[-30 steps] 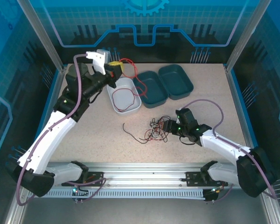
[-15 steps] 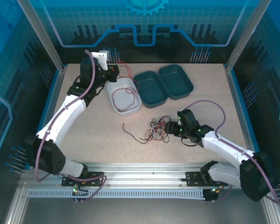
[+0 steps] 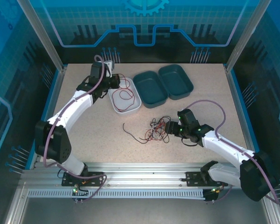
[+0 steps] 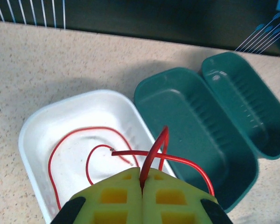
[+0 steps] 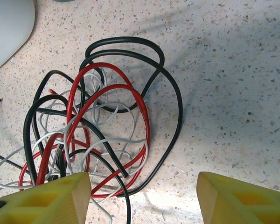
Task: Untangle the cables
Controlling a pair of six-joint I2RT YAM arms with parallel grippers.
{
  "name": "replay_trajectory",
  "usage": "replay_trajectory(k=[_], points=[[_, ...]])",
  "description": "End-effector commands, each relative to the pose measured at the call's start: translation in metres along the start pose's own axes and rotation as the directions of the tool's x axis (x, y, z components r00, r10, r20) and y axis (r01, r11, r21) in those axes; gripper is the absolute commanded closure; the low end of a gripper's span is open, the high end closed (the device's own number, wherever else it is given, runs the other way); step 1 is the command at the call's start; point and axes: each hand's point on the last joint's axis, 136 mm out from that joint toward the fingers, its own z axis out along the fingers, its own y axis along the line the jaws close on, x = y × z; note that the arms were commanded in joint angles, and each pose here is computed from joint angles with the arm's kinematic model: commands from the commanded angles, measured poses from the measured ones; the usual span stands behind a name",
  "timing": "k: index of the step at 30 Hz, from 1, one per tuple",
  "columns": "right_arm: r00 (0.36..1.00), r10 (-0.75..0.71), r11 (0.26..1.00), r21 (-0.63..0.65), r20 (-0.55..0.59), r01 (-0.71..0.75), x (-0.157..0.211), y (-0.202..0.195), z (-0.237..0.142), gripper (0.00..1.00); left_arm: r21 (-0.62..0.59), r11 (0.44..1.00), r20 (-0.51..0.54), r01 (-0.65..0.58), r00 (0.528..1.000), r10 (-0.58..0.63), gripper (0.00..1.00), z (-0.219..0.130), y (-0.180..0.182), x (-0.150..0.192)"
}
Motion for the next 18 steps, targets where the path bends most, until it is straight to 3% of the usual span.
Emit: replay_trajectory(k=[1,7,9,14,16,18], points=[[1.000,-0.003,1.000,0.006,0.008,0.003,-0.005,0.004,-0.003,0.38,-0.056,0.998,-0.106,0.026,0.994,-0.031,0.94,0.020,0.018,0.029],[1.000,-0.010,1.000,0.010,0.007,0.010,-0.004,0.005,-0.007,0.38,-0.069,0.997,-0.212,0.029,0.976,-0.043,0.89,0.054,0.027,0.055],[1.000,-0.012,1.000,0.011,0.010,0.012,-0.004,0.005,-0.009,0.38,-0.075,0.997,-0.239,0.021,0.970,-0.038,0.80,0.064,0.030,0.062],[1.000,-0.015,1.000,0.013,0.017,0.014,-0.006,0.006,-0.016,0.37,-0.086,0.996,-0.307,-0.021,0.952,-0.007,0.68,0.086,0.035,0.070],[1.000,-0.016,1.000,0.010,0.021,0.016,-0.007,0.007,-0.019,0.37,-0.089,0.995,-0.326,-0.036,0.945,0.005,0.53,0.093,0.037,0.072],[1.000,-0.017,1.000,0.008,0.021,0.017,-0.007,0.009,-0.021,0.37,-0.097,0.994,-0.341,-0.049,0.940,0.013,0.48,0.097,0.039,0.072]])
